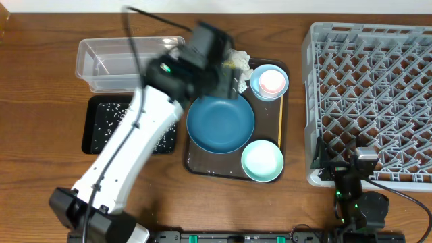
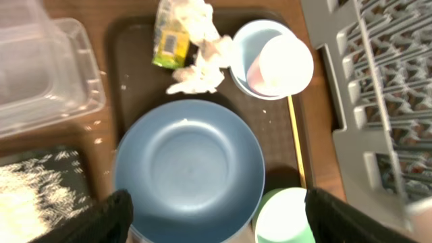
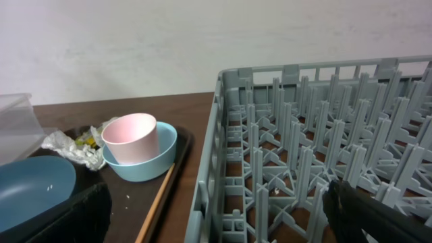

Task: Sort waste into correct bins and load items into the dishwasher rack
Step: 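Open the left gripper and lift away from the plate, then reach the left gripper down to the crumpled white tissue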

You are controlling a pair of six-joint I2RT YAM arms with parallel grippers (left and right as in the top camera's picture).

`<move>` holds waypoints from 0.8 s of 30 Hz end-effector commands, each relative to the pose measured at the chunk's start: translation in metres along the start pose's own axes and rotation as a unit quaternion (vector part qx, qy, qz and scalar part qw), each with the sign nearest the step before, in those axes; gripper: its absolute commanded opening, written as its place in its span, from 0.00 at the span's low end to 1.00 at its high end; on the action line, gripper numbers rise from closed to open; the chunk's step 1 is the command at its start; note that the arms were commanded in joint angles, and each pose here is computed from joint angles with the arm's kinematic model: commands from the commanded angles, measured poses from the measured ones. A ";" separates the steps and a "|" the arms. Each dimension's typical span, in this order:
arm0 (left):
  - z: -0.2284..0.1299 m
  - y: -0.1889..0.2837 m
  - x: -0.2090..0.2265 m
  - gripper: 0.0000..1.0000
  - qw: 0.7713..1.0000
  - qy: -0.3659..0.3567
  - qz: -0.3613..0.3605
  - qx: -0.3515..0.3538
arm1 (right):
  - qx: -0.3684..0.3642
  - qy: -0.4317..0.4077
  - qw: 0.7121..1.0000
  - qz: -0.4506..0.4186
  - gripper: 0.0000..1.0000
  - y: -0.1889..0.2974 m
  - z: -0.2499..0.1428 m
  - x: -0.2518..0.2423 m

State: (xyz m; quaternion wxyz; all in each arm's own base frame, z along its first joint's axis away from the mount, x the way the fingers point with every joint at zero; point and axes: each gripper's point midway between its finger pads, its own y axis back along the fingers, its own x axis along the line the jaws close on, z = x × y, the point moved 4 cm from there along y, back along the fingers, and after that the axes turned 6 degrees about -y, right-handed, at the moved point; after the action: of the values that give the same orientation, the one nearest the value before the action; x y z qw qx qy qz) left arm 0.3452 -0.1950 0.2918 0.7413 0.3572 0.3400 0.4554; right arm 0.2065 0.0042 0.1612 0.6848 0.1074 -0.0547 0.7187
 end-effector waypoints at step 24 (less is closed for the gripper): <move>0.007 -0.183 0.032 0.90 0.993 -0.077 -0.023 0.085 | -0.001 0.006 1.000 -0.003 0.99 0.000 0.000 -0.002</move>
State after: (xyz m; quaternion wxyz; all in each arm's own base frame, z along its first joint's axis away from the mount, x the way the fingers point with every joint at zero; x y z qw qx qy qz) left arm 0.4368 -0.2253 0.1344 0.7350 0.4481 0.3382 0.3802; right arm 0.2065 0.0042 0.1613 0.6848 0.1072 -0.0548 0.7187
